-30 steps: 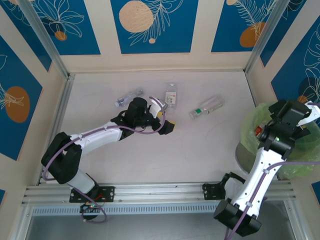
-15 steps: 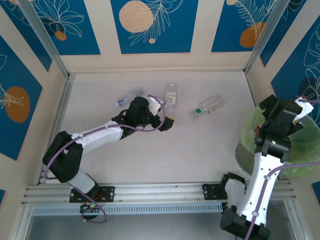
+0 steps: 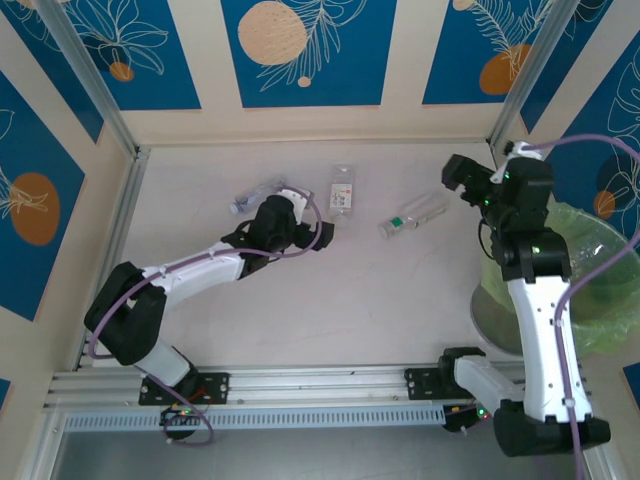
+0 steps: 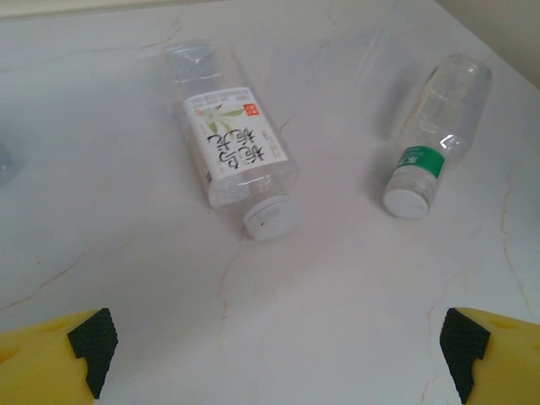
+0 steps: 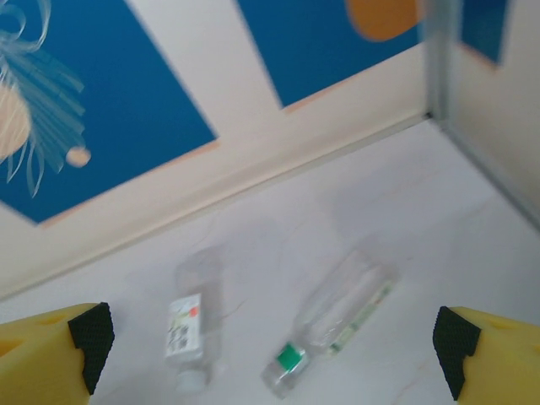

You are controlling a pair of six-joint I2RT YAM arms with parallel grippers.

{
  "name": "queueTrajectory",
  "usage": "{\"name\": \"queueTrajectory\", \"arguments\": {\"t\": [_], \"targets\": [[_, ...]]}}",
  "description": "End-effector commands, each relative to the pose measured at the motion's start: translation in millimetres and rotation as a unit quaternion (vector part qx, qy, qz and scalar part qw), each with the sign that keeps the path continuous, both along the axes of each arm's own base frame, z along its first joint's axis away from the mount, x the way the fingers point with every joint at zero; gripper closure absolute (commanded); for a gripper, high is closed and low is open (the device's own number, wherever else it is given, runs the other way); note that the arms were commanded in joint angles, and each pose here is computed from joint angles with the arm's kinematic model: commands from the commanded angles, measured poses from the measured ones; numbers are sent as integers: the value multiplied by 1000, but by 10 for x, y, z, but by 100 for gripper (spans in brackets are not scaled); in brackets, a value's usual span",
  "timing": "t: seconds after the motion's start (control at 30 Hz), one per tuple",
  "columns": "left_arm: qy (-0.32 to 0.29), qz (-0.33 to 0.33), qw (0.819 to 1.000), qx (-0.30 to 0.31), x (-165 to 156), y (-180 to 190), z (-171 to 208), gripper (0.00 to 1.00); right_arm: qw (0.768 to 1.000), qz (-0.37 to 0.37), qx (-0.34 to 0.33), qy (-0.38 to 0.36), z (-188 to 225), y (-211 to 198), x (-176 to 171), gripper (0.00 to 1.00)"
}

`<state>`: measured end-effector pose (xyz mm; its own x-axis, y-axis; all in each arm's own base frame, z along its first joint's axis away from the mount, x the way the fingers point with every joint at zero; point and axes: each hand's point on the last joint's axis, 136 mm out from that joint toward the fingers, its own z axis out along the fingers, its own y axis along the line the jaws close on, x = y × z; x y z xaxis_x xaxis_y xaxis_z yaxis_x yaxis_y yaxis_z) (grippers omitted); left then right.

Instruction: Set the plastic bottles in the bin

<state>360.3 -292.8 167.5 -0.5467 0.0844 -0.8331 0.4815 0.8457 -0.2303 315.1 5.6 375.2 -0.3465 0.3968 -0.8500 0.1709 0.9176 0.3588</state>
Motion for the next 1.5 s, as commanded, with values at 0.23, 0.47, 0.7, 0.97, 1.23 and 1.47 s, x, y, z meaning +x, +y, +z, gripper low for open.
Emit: {"name": "queueTrajectory", "arguments": {"t": [0.23, 0.47, 0.7, 0.97, 1.23, 1.47], "targets": [[5, 252, 966, -54, 116, 993, -39, 0, 990, 61, -22, 123, -776, 755, 630, 1], [-15, 199, 979, -36, -5, 972, -18, 0, 975, 45, -22, 217, -1428, 889, 1000, 1], [-23, 178, 984, -1, -61, 1002, 20, 0, 961, -8, -46, 272, -1992, 775, 1219, 1], [-26, 228, 973, 32, -138, 1282, 6, 0, 945, -64, -63, 314, -2358, 474, 1413, 1], [-30, 278, 959, 51, -282, 1583, -37, 0, 935, -110, -12, 337, -2600, 192, 1594, 0], [-39, 309, 948, 59, -391, 1785, -13, 0, 915, -156, -8, 371, -2836, 9, 1533, 1]]}}
